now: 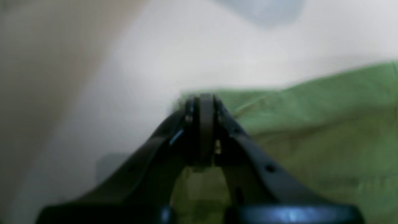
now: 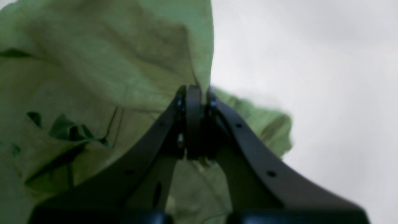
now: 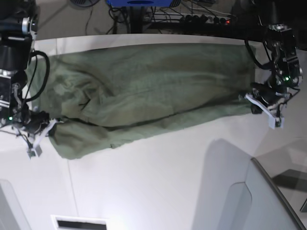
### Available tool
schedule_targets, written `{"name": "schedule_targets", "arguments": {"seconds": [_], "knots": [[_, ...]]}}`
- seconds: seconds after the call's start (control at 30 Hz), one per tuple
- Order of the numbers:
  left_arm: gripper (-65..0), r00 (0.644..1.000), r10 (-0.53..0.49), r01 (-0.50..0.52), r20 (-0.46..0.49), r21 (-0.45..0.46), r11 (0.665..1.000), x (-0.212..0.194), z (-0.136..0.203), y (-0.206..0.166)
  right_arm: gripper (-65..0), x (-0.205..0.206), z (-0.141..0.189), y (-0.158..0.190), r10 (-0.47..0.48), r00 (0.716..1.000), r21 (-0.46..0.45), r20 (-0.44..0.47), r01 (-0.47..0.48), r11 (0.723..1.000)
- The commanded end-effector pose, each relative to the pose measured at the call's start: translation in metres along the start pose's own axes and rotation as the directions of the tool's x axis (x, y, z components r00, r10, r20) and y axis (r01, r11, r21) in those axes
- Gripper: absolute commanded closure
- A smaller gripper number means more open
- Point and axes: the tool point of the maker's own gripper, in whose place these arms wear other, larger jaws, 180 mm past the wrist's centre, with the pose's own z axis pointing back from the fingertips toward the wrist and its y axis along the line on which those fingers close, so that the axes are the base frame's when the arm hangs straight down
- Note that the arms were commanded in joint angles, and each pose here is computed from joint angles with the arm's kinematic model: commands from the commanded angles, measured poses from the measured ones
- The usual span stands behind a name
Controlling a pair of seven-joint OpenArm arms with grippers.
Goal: Layout the t-shirt on the table in an organized manner, then fold the t-shirt properly
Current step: 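Lift and fold the shirt edge over with both grippers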
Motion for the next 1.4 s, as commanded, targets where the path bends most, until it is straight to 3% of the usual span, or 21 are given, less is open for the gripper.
{"name": "schedule_targets", "arguments": {"seconds": [0.0, 0.23, 0.3, 0.47, 0.53, 0.67, 0.83, 0.97, 1.17, 1.37], "knots": [[0.0, 0.998, -0.016, 0.015, 0.064, 0.018, 1.000, 0.023, 0.005, 0.009, 0.0, 0.019, 0.008, -0.013, -0.002, 0.998, -0.025, 0.056, 0.004, 1.000], [0.0, 0.999, -0.021, 0.020, 0.037, 0.022, 1.000, 0.012, 0.004, 0.009, -0.8, -0.010, 0.006, -0.012, -0.038, 0.999, -0.022, 0.001, 0.038, 0.999], [0.0, 1.000, -0.016, 0.015, 0.018, 0.016, 1.000, 0.005, 0.001, 0.008, -3.9, -0.013, 0.007, -0.010, -0.054, 0.998, -0.019, -0.015, 0.054, 0.998], [0.0, 1.000, -0.002, 0.002, 0.003, 0.013, 1.000, -0.001, -0.002, 0.008, -37.4, 0.006, 0.028, -0.019, -0.080, 0.996, -0.055, 0.024, 0.082, 0.995], [0.0, 1.000, -0.002, 0.002, 0.003, 0.015, 1.000, -0.001, -0.002, 0.008, -44.7, 0.020, 0.038, -0.019, -0.054, 0.997, -0.068, 0.063, 0.059, 0.996], [0.0, 1.000, 0.000, 0.000, 0.006, 0.020, 1.000, 0.000, -0.001, 0.010, -45.2, 0.059, 0.037, -0.023, -0.058, 0.991, -0.062, 0.118, 0.066, 0.996], [0.0, 1.000, 0.001, -0.001, 0.009, 0.014, 1.000, 0.001, -0.002, 0.008, -45.2, 0.066, -0.009, -0.037, -0.212, 0.975, 0.020, 0.070, 0.211, 0.977], [0.0, 1.000, 0.003, -0.003, 0.004, 0.016, 1.000, -0.001, -0.001, 0.010, -44.0, 0.062, -0.025, -0.043, -0.300, 0.952, 0.048, 0.058, 0.297, 0.954], [0.0, 1.000, 0.004, -0.004, 0.004, 0.017, 1.000, -0.001, -0.001, 0.010, -36.8, 0.055, -0.030, -0.039, -0.317, 0.947, 0.057, 0.045, 0.314, 0.948], [0.0, 1.000, 0.006, -0.006, 0.005, 0.016, 1.000, -0.001, -0.001, 0.010, -36.3, 0.054, -0.030, -0.037, -0.320, 0.947, 0.059, 0.041, 0.317, 0.946]]}}
